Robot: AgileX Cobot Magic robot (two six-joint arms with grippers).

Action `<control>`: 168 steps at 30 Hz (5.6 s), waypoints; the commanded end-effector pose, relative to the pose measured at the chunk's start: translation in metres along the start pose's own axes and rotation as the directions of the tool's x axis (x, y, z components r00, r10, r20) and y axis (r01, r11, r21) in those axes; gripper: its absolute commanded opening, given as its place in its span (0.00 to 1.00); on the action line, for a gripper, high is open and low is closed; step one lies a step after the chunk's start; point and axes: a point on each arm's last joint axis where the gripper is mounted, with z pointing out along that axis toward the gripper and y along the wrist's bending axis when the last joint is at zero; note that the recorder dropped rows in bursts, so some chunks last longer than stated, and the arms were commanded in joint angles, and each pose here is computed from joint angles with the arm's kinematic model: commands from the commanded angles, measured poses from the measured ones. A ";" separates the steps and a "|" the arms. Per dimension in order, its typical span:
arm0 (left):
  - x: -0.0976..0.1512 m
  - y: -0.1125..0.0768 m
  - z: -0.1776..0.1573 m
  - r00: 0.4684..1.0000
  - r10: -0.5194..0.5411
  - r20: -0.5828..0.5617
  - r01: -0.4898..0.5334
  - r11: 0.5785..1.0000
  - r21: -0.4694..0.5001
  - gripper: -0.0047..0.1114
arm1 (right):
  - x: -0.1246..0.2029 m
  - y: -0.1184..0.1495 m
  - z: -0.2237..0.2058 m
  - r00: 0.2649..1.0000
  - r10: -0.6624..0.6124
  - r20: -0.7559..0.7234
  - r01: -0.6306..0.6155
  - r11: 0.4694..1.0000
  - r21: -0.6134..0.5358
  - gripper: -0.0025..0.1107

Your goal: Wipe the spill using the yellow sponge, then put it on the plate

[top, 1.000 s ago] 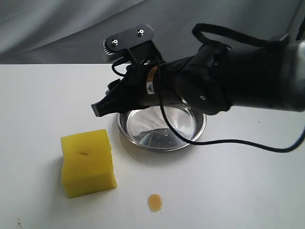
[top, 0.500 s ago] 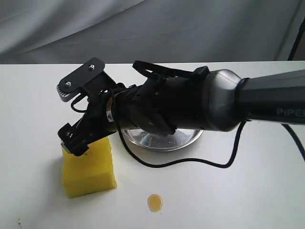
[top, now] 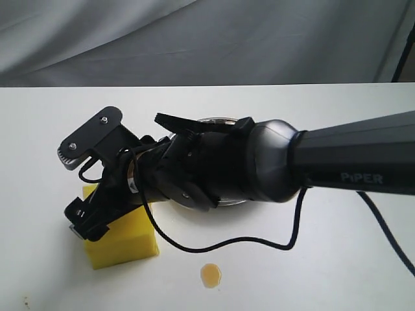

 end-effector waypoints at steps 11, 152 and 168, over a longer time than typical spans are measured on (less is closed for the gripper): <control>0.000 0.000 0.000 1.000 -0.002 0.008 0.002 1.000 -0.001 0.04 | 0.024 0.004 0.027 0.993 0.079 -0.084 -0.080 0.997 -0.012 0.95; 0.000 0.000 0.000 1.000 -0.001 0.008 0.001 1.000 -0.001 0.04 | -0.006 -0.006 -0.039 0.885 -0.160 -0.437 0.026 0.955 -0.296 0.02; 0.000 0.000 0.000 1.000 -0.001 0.008 0.001 1.000 -0.001 0.04 | 0.010 0.002 -0.082 0.912 -0.130 -0.388 0.025 0.964 -0.265 0.02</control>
